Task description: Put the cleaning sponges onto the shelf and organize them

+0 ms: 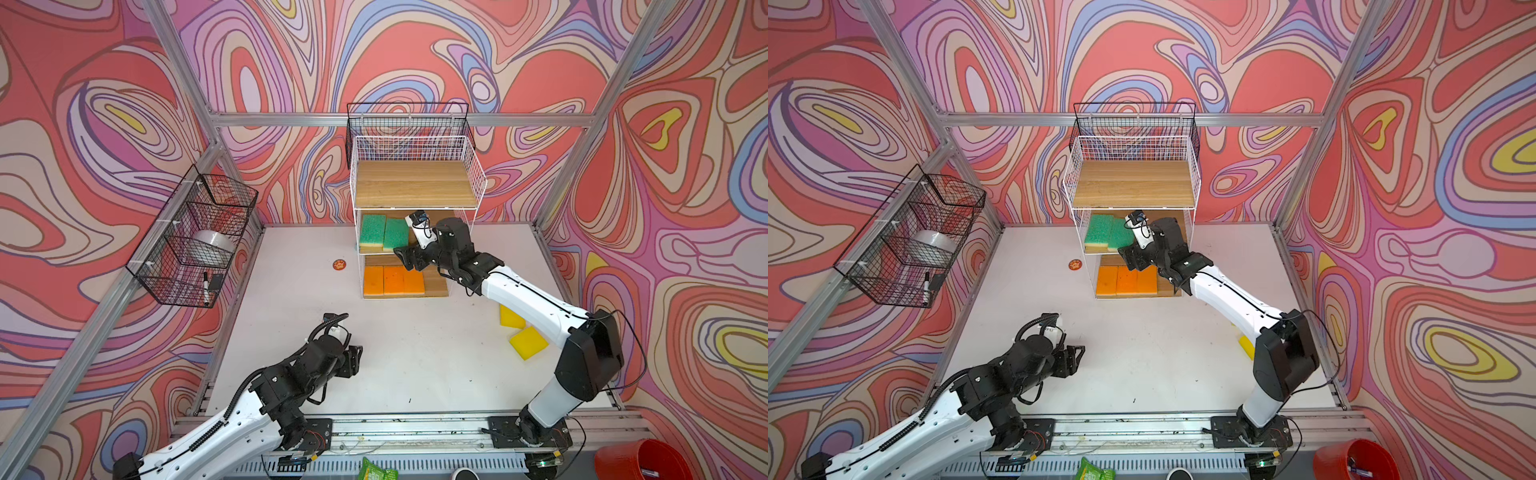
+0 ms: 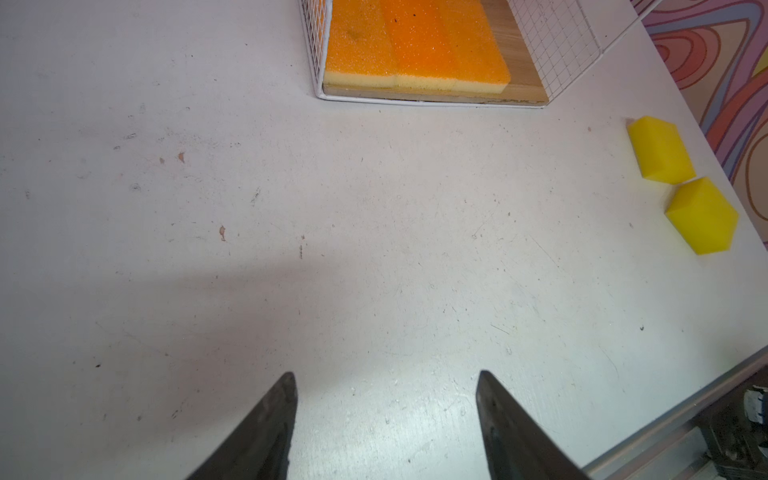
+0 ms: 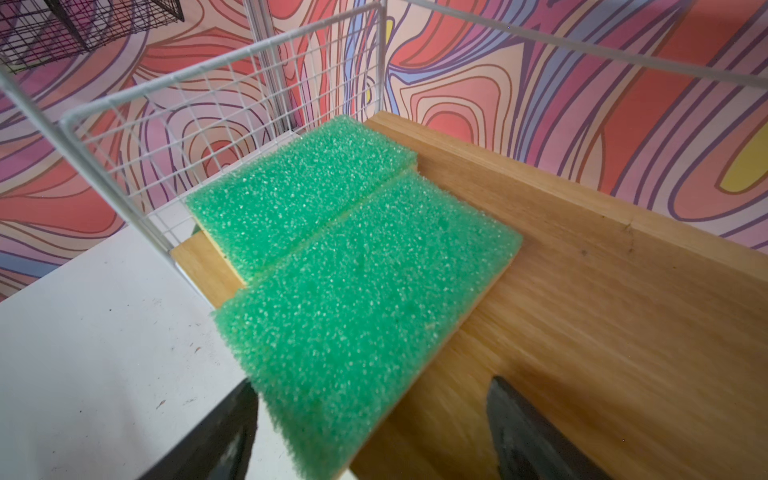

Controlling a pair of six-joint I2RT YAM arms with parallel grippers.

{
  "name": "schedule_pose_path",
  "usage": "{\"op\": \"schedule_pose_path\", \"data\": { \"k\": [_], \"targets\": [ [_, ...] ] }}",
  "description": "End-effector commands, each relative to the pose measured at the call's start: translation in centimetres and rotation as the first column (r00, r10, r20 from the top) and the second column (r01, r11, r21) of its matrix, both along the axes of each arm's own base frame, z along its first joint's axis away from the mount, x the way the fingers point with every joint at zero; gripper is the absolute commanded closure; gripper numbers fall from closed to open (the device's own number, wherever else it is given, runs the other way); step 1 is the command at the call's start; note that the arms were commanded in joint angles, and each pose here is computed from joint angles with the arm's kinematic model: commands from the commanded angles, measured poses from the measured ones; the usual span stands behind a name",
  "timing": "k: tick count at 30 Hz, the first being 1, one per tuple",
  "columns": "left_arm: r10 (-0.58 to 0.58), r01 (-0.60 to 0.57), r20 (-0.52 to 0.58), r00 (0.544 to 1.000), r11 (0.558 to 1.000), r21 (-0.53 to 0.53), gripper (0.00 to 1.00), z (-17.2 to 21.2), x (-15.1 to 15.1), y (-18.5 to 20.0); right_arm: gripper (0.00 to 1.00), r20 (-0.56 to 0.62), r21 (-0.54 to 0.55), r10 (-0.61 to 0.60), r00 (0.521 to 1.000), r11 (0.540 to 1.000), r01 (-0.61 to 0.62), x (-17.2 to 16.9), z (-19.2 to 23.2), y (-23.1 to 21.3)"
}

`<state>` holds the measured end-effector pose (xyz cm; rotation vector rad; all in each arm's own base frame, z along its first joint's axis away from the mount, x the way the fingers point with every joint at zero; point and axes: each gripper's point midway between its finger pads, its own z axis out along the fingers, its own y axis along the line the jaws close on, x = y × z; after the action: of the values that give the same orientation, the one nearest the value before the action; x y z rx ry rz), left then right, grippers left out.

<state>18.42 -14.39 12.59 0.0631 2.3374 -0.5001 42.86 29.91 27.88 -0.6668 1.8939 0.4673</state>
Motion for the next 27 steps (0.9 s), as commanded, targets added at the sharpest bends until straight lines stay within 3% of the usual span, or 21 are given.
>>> {"op": "schedule_pose_path", "data": {
  "k": [1,6,16,27],
  "targets": [
    [0.013,-0.013,0.003,1.000,1.000,0.007,0.30,0.2,0.0,0.4,0.11,0.045,0.065,-0.039,0.998,0.997,0.036,1.3,2.6,0.0],
    [0.018,-0.018,0.003,1.000,1.000,0.002,0.30,0.1,0.0,0.6,0.09,0.079,0.076,-0.068,0.995,0.995,0.062,1.3,3.5,-0.7],
    [0.008,-0.008,0.000,1.000,1.000,-0.006,0.30,0.2,0.1,0.1,0.03,0.131,0.099,0.001,0.991,0.995,-0.014,-0.9,4.8,-0.7],
    [0.003,-0.003,0.002,1.000,1.000,-0.014,0.31,0.5,0.2,-0.1,0.02,0.139,0.107,0.022,0.990,0.994,-0.037,-2.5,5.0,-1.3]
  ]
}}
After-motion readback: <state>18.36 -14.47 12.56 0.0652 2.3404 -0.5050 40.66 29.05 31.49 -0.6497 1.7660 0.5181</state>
